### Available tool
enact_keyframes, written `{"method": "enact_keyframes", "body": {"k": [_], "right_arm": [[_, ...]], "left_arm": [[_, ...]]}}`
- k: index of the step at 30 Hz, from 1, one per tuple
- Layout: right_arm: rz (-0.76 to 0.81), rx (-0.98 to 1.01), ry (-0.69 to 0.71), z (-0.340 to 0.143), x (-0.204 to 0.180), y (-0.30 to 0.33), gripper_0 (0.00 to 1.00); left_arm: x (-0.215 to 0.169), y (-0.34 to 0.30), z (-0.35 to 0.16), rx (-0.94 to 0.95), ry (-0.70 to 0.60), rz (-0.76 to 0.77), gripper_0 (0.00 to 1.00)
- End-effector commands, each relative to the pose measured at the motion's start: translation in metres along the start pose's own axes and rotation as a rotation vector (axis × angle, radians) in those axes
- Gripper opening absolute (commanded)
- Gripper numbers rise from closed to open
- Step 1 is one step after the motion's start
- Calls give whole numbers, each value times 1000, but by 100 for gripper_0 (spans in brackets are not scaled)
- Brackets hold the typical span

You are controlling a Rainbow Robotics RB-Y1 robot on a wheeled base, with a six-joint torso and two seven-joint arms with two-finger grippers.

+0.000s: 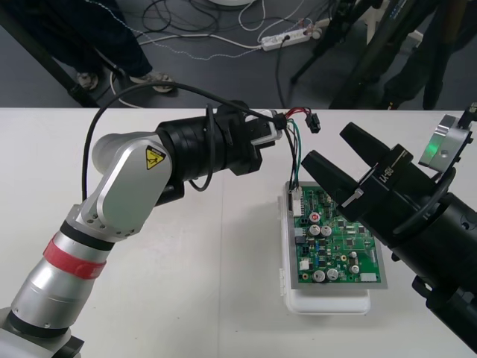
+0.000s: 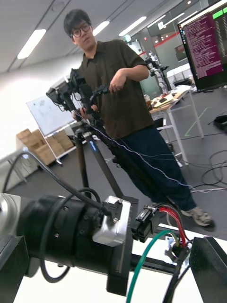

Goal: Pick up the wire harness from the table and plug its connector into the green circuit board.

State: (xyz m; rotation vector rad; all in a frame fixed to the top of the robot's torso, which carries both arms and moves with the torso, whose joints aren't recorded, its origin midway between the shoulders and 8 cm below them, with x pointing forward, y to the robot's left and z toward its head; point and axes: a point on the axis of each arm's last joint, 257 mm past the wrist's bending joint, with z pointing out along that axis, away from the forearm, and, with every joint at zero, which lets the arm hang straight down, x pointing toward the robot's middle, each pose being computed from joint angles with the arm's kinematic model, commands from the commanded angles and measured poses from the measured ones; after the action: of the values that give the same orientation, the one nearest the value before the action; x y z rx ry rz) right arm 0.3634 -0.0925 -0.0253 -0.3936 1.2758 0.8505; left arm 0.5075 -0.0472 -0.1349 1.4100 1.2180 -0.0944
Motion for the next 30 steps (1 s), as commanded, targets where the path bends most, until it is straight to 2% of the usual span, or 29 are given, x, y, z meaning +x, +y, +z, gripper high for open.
{"method": "enact_keyframes", "body": {"k": [1, 8, 17, 30], "right_arm": [[18, 20, -13, 0, 0, 10, 100], [21, 118, -42, 7, 9, 6, 100], [44, 140, -65, 11, 11, 7, 100], [24, 188, -94, 10, -1, -8, 100]], "left_arm": [[-57, 27, 6, -82, -95, -31, 0], [-55, 29, 9, -99, -75, -31, 0], [-57, 29, 15, -121, -51, -32, 0], [-55, 28, 16, -127, -41, -30, 0]]}}
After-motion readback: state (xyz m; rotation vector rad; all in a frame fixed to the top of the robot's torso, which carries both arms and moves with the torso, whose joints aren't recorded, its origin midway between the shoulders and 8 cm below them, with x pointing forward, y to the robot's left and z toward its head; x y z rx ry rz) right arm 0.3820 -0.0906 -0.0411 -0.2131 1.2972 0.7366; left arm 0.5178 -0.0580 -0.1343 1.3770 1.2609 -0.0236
